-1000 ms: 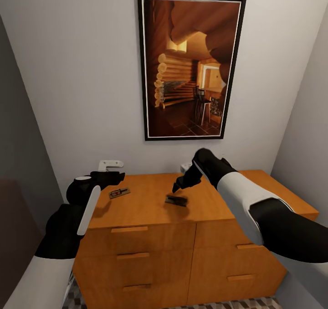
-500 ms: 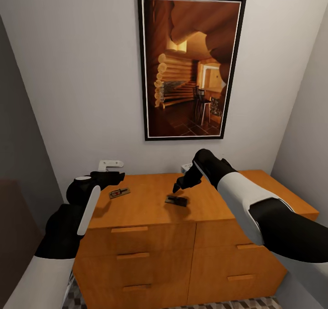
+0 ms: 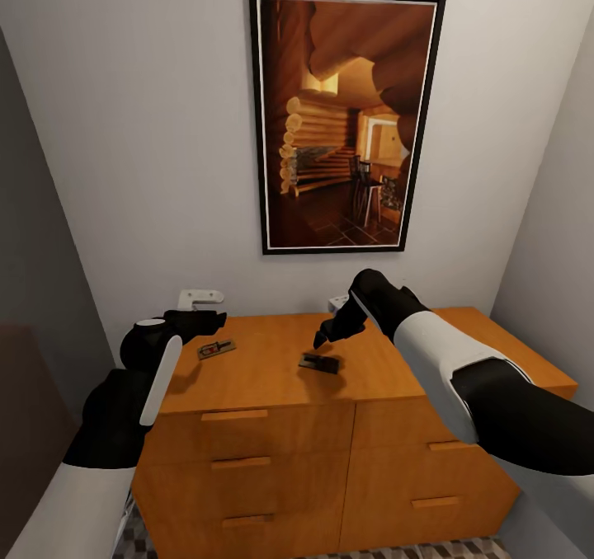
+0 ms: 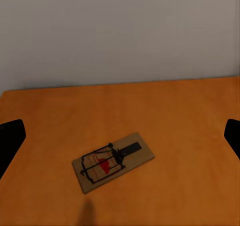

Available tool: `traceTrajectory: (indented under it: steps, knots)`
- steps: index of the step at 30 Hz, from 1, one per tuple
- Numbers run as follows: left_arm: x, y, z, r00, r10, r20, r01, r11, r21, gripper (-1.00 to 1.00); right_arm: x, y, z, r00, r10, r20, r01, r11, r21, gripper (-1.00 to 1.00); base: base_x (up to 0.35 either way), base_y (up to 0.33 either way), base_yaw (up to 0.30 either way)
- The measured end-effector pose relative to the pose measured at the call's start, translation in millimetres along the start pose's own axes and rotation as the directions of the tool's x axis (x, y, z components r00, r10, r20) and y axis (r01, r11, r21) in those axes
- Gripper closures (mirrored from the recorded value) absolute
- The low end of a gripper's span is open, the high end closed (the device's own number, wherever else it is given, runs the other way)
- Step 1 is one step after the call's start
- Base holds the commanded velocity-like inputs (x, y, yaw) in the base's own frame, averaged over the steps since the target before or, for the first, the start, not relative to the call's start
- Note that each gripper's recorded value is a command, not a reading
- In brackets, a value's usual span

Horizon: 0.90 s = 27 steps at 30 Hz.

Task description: Take the four mousetraps from the cabinet in the bathroom and place them on the bathroom floor. Make sure all four end up on the same floor surface, and ensure that at least two of them are either under or directly next to the same bathroom sink.

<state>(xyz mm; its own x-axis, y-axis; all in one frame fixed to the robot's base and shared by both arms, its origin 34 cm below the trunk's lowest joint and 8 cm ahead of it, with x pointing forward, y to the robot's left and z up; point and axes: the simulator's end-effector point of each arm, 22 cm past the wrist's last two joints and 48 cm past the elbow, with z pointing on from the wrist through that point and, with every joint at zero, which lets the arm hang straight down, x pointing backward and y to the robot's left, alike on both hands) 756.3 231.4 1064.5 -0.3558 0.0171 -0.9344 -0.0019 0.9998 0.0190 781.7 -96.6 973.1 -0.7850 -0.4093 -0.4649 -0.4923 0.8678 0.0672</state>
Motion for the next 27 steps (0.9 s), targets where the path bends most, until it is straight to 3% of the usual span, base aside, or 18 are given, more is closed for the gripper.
traceTrajectory:
  steps: [12,19,24,27]
  knots:
    - [0,0,0.0,1.0,0.0,0.0,0.0,1.0,0.001,-1.0,-1,1,-0.5,1.0,0.0,0.003,0.0,1.0,-0.004,-1.0,0.0,0.0,0.0]
    - [7,-16,0.3,1.0,-0.013,-0.028,0.014,1.0,0.028,-1.0,-6,-30,-12.6,0.999,0.015,0.036,-0.017,0.998,0.061,-1.0,0.0,0.0,0.0]
    - [5,-3,1.5,1.0,-0.007,-0.016,0.007,1.0,0.01,-1.0,-14,-6,-10.6,0.999,-0.016,0.045,0.015,1.0,0.022,-1.0,0.0,0.0,0.0]
    - [5,-2,1.6,1.0,-0.007,-0.014,0.007,1.0,0.008,-1.0,-12,-6,-7.4,0.999,-0.021,0.043,0.021,1.0,0.013,-1.0,0.0,0.0,0.0]
